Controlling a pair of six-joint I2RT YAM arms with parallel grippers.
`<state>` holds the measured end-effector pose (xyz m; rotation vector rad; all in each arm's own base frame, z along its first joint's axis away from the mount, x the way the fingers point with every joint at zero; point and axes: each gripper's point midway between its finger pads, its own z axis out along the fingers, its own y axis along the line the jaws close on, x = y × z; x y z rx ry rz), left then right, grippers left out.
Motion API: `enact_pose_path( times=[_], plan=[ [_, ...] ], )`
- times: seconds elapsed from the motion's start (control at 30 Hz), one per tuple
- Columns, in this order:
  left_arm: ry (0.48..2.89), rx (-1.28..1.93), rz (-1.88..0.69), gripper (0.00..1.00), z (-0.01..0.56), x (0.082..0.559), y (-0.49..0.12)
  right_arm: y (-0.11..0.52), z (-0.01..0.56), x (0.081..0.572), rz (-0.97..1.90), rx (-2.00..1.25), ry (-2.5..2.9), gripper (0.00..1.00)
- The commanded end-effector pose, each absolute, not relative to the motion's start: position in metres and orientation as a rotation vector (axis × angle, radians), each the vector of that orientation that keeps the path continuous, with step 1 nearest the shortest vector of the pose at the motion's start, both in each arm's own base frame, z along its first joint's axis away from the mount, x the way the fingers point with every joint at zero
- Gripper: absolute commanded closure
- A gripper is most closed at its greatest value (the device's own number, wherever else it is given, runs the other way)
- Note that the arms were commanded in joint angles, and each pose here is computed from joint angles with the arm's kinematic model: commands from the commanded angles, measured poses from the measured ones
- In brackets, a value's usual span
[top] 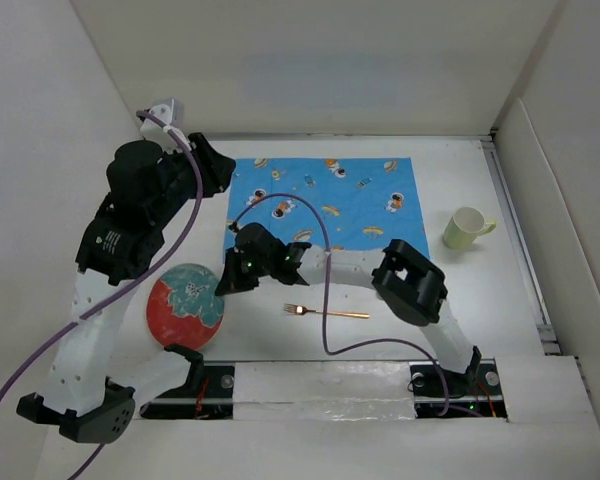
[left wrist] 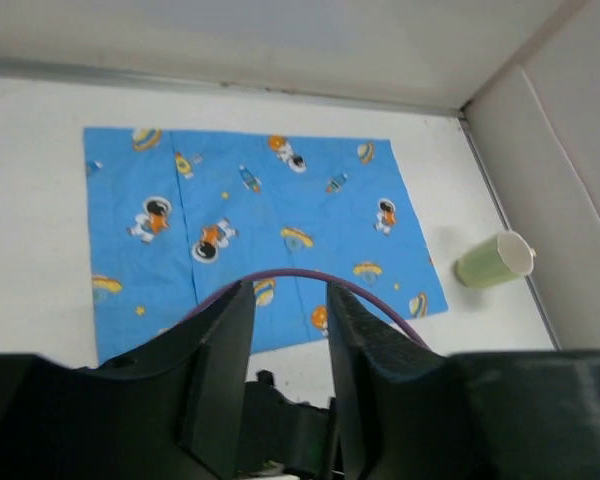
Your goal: Set the dinner table for one person
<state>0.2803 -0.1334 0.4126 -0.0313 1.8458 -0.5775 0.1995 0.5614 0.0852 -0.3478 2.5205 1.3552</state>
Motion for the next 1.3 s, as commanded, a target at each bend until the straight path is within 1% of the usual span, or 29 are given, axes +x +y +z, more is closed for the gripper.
enact_pose_path(
  times=[0.0,0.03,0.07,0.1,0.17,0.2,0.23,0.27,0.3,0.33,0.37,0.43,0.47,0.6,0.83,0.9,1.27],
  plan=[
    [1.763,-0.079,-0.49,0.65,0.441,0.29,-0.117,0.552,0.237,0.248,1.55,-0.388,2.131,1.0],
    [1.769,-0.082,-0.484,0.64,0.44,0.295,-0.119,0.541,0.263,0.256,1.577,-0.37,2.076,1.0],
    [1.771,-0.082,-0.483,0.63,0.44,0.297,-0.119,0.532,0.275,0.264,1.585,-0.359,2.057,1.0],
    [1.773,-0.088,-0.489,0.63,0.438,0.3,-0.121,0.514,0.282,0.288,1.561,-0.313,2.042,1.0],
    [1.798,-0.093,-0.5,0.63,0.427,0.305,-0.126,0.486,0.299,0.303,1.54,-0.275,2.01,1.0],
    [1.792,-0.109,-0.522,0.6,0.426,0.308,-0.129,0.474,0.298,0.313,1.519,-0.246,2.011,1.0],
    [1.806,-0.121,-0.556,0.57,0.413,0.307,-0.133,0.419,0.286,0.353,1.443,-0.118,2.023,1.0],
    [1.808,-0.116,-0.563,0.57,0.412,0.307,-0.135,0.419,0.286,0.352,1.449,-0.124,2.025,1.0],
    [1.838,-0.116,-0.563,0.57,0.398,0.309,-0.137,0.403,0.292,0.359,1.447,-0.098,2.003,1.0],
    [1.846,-0.121,-0.568,0.56,0.393,0.31,-0.138,0.389,0.289,0.368,1.445,-0.055,2.006,1.0],
    [1.863,-0.129,-0.568,0.56,0.386,0.311,-0.139,0.363,0.287,0.39,1.42,0.01,1.988,1.0],
    [1.909,-0.13,-0.553,0.57,0.364,0.313,-0.14,0.339,0.275,0.402,1.413,0.048,2.009,1.0],
    [1.93,-0.13,-0.545,0.57,0.355,0.315,-0.14,0.318,0.272,0.417,1.392,0.092,2.005,1.0],
    [2.014,-0.121,-0.508,0.57,0.322,0.318,-0.141,0.279,0.26,0.445,1.366,0.159,2.01,1.0],
    [2.07,-0.121,-0.487,0.58,0.297,0.324,-0.144,0.25,0.227,0.467,1.337,0.225,2.068,1.0],
    [2.089,-0.1,-0.516,0.58,0.293,0.322,-0.149,0.246,0.215,0.47,1.338,0.243,2.082,1.0],
    [2.137,-0.082,-0.48,0.58,0.273,0.326,-0.149,0.235,0.146,0.464,1.272,0.404,2.219,1.0]
  ],
)
